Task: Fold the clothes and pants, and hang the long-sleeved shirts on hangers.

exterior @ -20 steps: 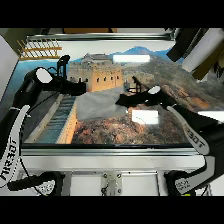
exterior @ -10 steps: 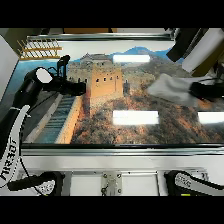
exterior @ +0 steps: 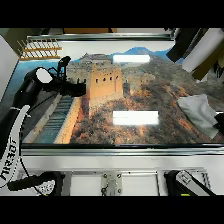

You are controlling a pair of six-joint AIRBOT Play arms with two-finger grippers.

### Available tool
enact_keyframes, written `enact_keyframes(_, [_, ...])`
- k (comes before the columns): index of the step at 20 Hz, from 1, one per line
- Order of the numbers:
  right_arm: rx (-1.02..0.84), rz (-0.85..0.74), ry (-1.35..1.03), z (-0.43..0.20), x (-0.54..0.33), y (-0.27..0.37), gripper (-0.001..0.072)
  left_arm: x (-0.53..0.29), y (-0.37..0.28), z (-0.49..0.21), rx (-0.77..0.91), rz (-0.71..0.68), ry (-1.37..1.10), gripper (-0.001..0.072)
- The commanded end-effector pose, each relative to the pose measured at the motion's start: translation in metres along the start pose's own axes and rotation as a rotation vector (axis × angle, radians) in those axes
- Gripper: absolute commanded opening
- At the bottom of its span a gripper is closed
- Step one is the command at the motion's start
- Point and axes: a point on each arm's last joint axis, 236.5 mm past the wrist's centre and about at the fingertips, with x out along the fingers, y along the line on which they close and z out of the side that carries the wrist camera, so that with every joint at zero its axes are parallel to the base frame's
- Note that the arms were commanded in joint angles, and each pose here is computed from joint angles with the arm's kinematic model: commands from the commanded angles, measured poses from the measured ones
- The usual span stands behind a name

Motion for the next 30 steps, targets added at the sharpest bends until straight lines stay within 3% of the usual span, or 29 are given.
enact_keyframes(1, [0.034, -0.033, 0.061, -0.045, 0.004, -0.018, 0.0016, 0.0, 0.0, -0.001, 0.0, 0.0, 0.002, 0.0009])
enact_keyframes(3, [0.035, -0.037, 0.1, -0.06, 0.004, -0.02, 0.0028, 0.0, 0.0, -0.001, 0.0, 0.0, 0.003, 0.0009])
enact_keyframes(4, [0.028, -0.04, 0.117, -0.064, 0.004, -0.021, 0.0085, 0.0, 0.0, -0.001, 0.0, 0.0, 0.003, 0.0009])
enact_keyframes(5, [0.008, -0.041, 0.13, -0.067, 0.004, -0.021, 0.0335, 0.0, 0.0, -0.001, 0.0, 0.001, 0.003, 0.0009])
enact_keyframes(6, [-0.035, -0.045, 0.137, -0.067, 0.001, -0.023, 0.0674, 0.0, 0.0, -0.001, 0.0, 0.001, 0.003, 0.0009])
enact_keyframes(7, [-0.065, -0.071, 0.124, -0.062, -0.003, -0.028, 0.072, 0.0, 0.0, -0.001, 0.0, 0.001, 0.003, 0.0009])
enact_keyframes(10, [-0.131, -0.15, -0.009, -0.021, -0.042, -0.037, 0.072, 0.0, 0.0, -0.001, 0.001, 0.001, 0.003, 0.0009])
enact_keyframes(14, [-0.251, 0.093, -0.303, 0.014, -0.112, 0.055, 0.072, 0.0, 0.0, -0.001, 0.001, 0.001, 0.003, 0.0009])
enact_keyframes(19, [-0.595, 0.491, -0.262, -0.07, -0.146, 0.197, 0.072, 0.0, 0.0, 0.0, 0.0, 0.002, -0.001, 0.0009])
enact_keyframes(24, [-0.85, 0.603, -0.137, -0.148, -0.144, 0.247, 0.0719, 0.0, 0.0, -0.001, 0.0, 0.001, 0.005, 0.0009])
enact_keyframes(30, [-0.891, 0.622, -0.099, -0.166, -0.141, 0.254, 0.0715, 0.0, 0.0, 0.0, 0.0, 0.001, -0.002, 0.0009])
